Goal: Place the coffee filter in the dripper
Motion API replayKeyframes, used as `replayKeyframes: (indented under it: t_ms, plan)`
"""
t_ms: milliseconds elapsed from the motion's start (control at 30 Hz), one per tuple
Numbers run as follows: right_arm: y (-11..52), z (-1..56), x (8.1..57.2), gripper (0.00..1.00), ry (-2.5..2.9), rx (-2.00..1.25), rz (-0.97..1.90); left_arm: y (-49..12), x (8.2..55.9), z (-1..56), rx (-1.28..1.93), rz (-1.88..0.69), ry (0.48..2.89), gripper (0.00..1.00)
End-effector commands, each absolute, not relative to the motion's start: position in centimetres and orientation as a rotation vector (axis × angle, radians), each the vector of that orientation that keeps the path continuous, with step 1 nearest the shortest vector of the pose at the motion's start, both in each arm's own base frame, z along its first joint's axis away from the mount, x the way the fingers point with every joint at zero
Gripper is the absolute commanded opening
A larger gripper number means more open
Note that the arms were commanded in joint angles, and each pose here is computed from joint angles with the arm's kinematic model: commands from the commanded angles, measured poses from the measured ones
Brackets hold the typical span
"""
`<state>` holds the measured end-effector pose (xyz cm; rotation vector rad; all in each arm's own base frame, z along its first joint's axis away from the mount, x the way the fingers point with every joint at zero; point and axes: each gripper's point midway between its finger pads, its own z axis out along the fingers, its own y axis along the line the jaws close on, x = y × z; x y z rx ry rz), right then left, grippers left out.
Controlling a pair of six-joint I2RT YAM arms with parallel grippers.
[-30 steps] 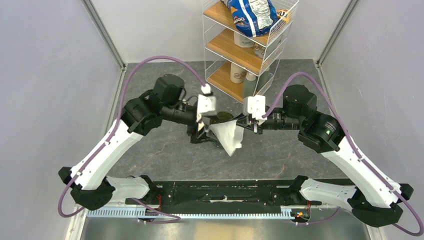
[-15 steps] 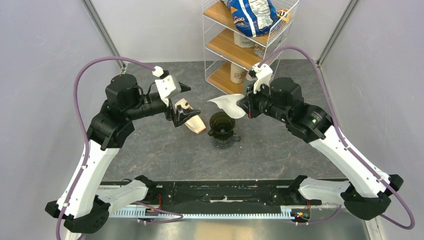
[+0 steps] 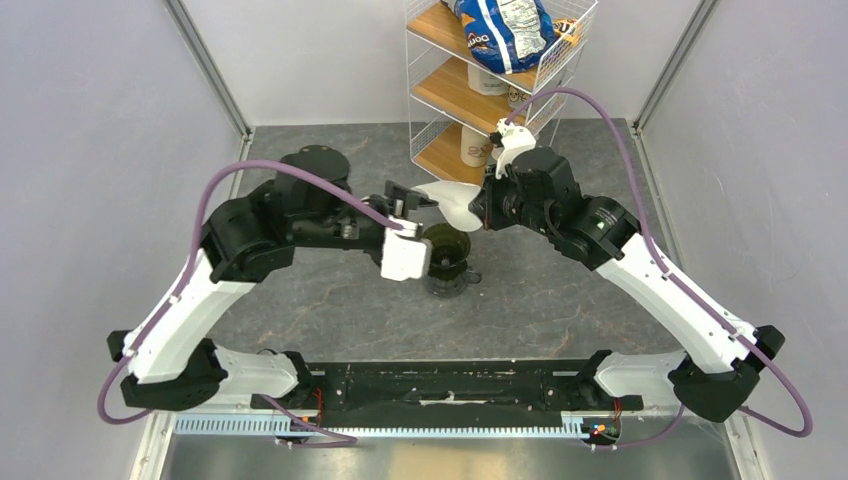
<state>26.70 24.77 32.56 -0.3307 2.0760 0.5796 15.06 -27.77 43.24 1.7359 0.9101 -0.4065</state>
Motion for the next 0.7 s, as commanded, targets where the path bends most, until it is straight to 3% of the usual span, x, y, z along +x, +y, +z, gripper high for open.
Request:
replayKeyframes:
  t_ms: [0, 467, 567, 667]
  plan:
    - [25.4, 34.9, 26.2, 0.0, 2.024, -0.32, 0.644, -28.1, 16.8, 41.5, 1.897, -0.179, 0.857, 0.7]
    - [25.9, 35.7, 24.4, 0.0, 1.994, -0.417, 0.704, -29.1, 19.8, 36.8, 2.026, 0.002, 0.913, 0.62]
    - [26.1, 35.8, 24.2, 0.0, 1.997, -0.407, 0.729, -29.1, 20.3, 35.8, 2.05, 0.036, 0.938, 0.55]
    - [26.2, 36.0, 24.2, 0.0, 1.998, -0.385, 0.741, -29.2, 20.1, 35.2, 2.065, 0.023, 0.942, 0.42]
